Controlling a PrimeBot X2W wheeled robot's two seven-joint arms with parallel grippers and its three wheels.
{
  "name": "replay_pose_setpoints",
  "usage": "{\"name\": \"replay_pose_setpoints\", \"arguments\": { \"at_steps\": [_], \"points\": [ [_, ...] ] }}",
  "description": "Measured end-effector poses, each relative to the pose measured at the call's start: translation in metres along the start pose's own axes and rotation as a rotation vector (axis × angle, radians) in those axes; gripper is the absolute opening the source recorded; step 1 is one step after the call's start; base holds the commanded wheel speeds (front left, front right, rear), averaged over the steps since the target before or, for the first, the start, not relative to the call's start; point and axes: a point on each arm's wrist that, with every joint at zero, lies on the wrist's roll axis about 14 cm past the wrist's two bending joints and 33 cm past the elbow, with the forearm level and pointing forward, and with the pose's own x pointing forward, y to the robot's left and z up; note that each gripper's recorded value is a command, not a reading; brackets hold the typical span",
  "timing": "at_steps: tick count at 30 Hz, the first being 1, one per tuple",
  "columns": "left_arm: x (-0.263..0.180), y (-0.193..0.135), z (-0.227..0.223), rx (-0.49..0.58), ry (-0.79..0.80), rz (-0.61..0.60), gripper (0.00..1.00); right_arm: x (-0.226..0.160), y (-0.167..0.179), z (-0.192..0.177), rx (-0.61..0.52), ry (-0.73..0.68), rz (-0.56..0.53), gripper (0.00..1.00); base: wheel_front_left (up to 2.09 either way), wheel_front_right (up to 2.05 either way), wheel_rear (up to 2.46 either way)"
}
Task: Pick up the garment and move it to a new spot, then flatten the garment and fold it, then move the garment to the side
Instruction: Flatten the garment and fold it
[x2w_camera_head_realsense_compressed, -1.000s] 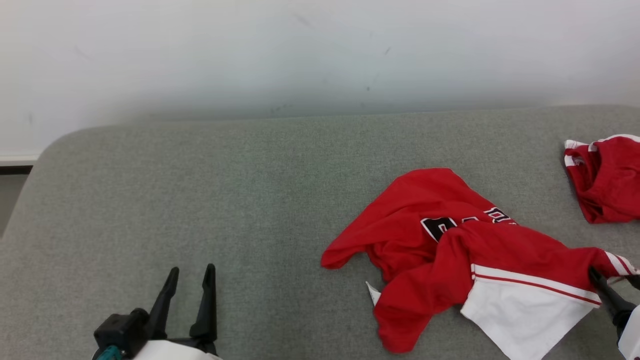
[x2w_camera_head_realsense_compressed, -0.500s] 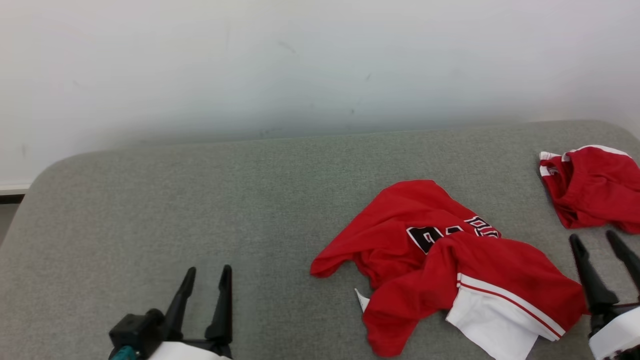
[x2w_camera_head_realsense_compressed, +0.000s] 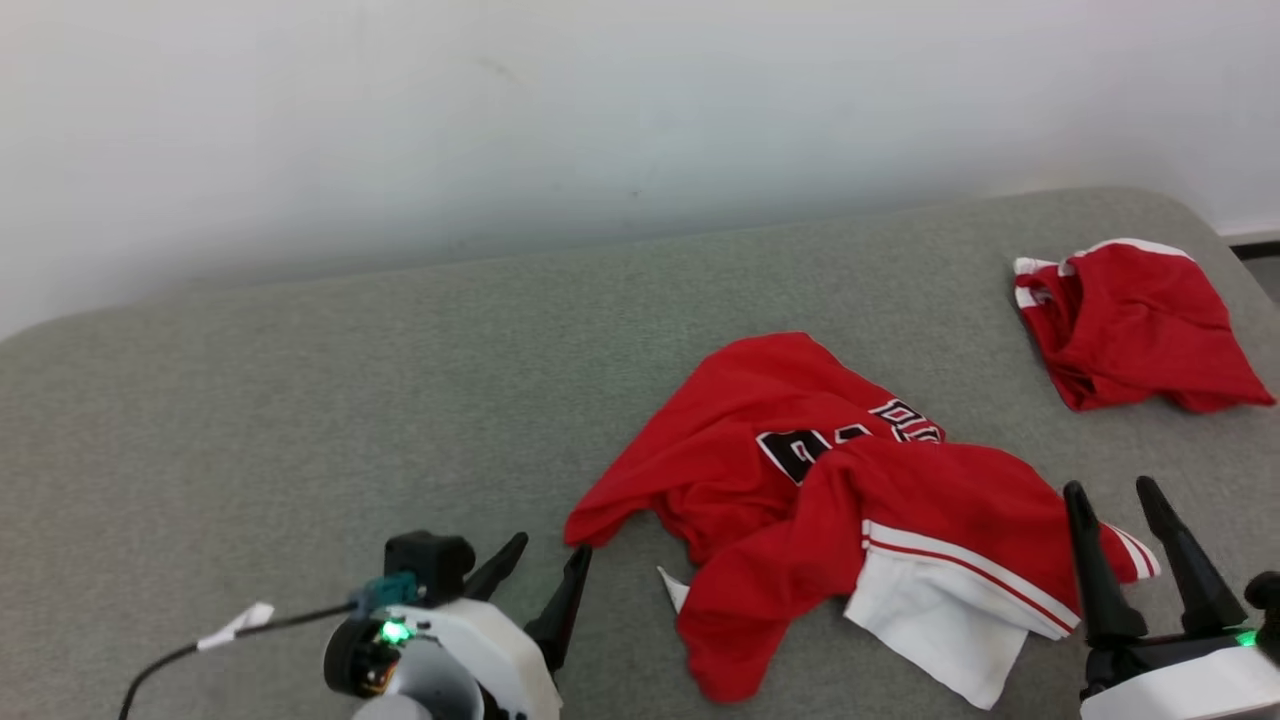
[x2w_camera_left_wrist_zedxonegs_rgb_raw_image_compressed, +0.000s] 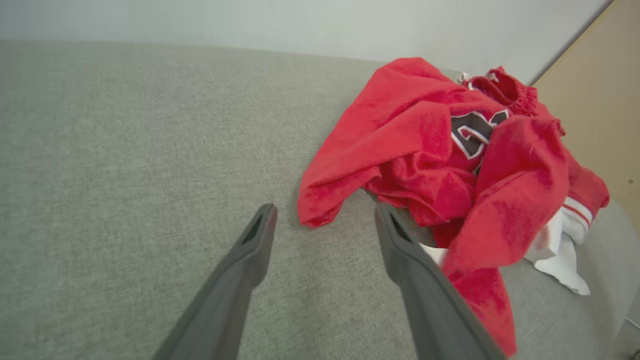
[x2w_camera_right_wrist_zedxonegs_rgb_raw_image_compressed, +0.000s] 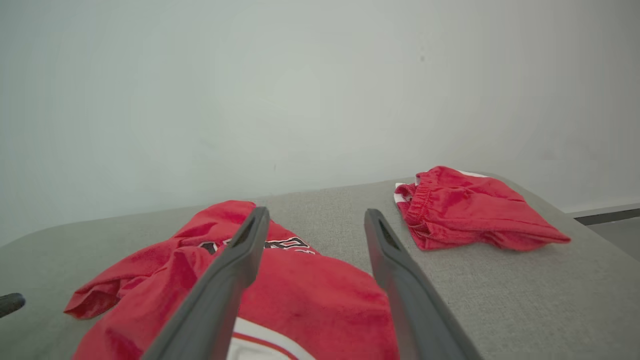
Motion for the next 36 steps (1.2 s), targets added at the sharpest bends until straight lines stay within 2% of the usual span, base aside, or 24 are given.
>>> {"name": "replay_pose_setpoints", "arguments": {
  "at_steps": [9,15,16,18,27,31,36],
  "points": [
    [0.033,-0.001,-0.041,0.050,0.274,-0.062,1.00,-0.006,-0.006,-0.018,0.022,0.032,-0.045,1.00,0.00,0.00,0.00],
    [0.054,0.003,-0.040,0.054,0.320,-0.050,1.00,-0.011,-0.018,-0.021,0.022,0.034,-0.086,1.00,0.00,0.00,0.00],
    [0.056,0.003,-0.040,0.055,0.323,-0.049,0.92,-0.011,-0.018,-0.022,0.023,0.037,-0.087,1.00,0.00,0.00,0.00],
    [0.058,0.003,-0.038,0.057,0.323,-0.044,0.00,-0.013,-0.017,-0.024,0.026,0.038,-0.088,1.00,0.00,0.00,0.00],
    [0.064,0.013,0.006,0.096,0.229,-0.044,0.00,-0.013,-0.016,-0.026,0.031,0.036,-0.087,1.00,0.00,0.00,0.00],
    [0.071,0.041,0.035,0.105,0.219,-0.015,0.00,-0.010,-0.016,-0.026,0.029,0.037,-0.085,1.00,0.00,0.00,0.00],
    [0.080,0.093,0.068,0.120,0.245,0.060,0.00,-0.009,-0.021,-0.031,0.025,0.049,-0.101,1.00,0.00,0.00,0.00]
  ]
}}
